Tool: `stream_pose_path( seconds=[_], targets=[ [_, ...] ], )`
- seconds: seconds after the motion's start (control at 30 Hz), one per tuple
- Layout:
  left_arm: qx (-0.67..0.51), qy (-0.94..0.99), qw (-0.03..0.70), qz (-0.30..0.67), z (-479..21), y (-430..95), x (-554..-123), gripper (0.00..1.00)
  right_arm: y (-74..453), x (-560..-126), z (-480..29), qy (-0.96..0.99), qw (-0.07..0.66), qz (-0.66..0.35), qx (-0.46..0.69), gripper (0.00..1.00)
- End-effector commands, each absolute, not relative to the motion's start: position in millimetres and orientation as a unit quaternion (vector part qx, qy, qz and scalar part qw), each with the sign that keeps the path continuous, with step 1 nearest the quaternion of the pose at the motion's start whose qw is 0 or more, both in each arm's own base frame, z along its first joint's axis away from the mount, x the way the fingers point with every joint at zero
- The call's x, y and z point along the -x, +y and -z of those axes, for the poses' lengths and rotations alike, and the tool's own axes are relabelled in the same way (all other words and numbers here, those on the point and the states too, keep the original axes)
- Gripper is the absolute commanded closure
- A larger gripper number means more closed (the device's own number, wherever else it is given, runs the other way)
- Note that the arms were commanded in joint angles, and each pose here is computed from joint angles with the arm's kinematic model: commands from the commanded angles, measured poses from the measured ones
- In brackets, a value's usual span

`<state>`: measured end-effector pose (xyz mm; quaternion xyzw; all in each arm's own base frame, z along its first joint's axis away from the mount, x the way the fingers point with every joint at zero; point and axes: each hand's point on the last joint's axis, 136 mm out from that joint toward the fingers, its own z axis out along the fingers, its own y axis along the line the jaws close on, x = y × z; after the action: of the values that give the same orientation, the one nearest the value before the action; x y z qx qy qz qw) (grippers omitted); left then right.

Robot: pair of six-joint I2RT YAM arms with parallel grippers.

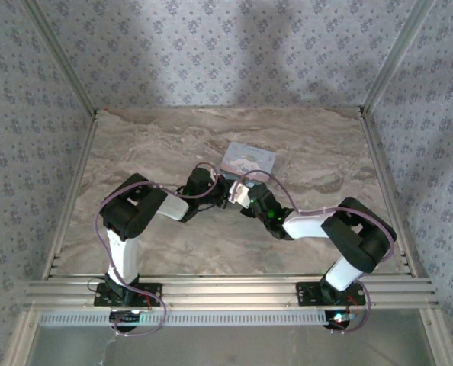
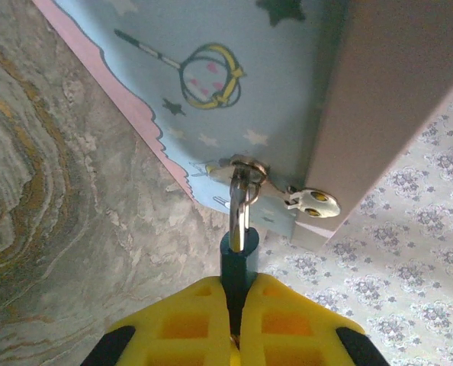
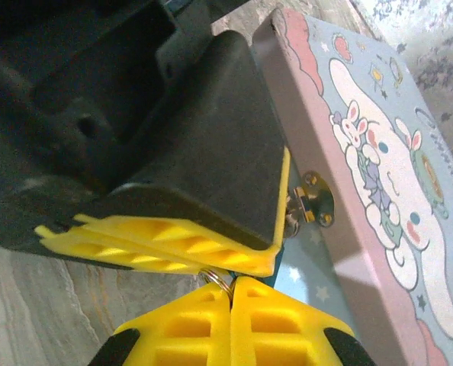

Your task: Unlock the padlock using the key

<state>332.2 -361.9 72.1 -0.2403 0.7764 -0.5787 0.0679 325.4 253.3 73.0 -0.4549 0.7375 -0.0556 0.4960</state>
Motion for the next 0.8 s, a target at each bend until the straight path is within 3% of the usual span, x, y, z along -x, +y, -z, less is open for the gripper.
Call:
stream_pose_path(
  seconds=[0.0,0.23,0.43,0.77],
  targets=[
    [0.211,0.768,0.060,0.602,-86,-375,-325,0.93,274,-331,-99,0.758,0.534,-0.045,0.372,1.00],
    [0.212,0.768,0.059,0.601,-85,-375,-325,0.93,277,-330,-94,0.786,0.528,-0.133,0.292,1.00],
    [0.210,0.768,0.060,0.602,-84,-375,-324,0.91,276,-328,-87,0.793,0.518,-0.135,0.290,1.00],
    [0.189,0.794,0.099,0.569,-86,-362,-323,0.66,268,-323,-76,0.813,0.495,-0.178,0.251,1.00]
  ],
)
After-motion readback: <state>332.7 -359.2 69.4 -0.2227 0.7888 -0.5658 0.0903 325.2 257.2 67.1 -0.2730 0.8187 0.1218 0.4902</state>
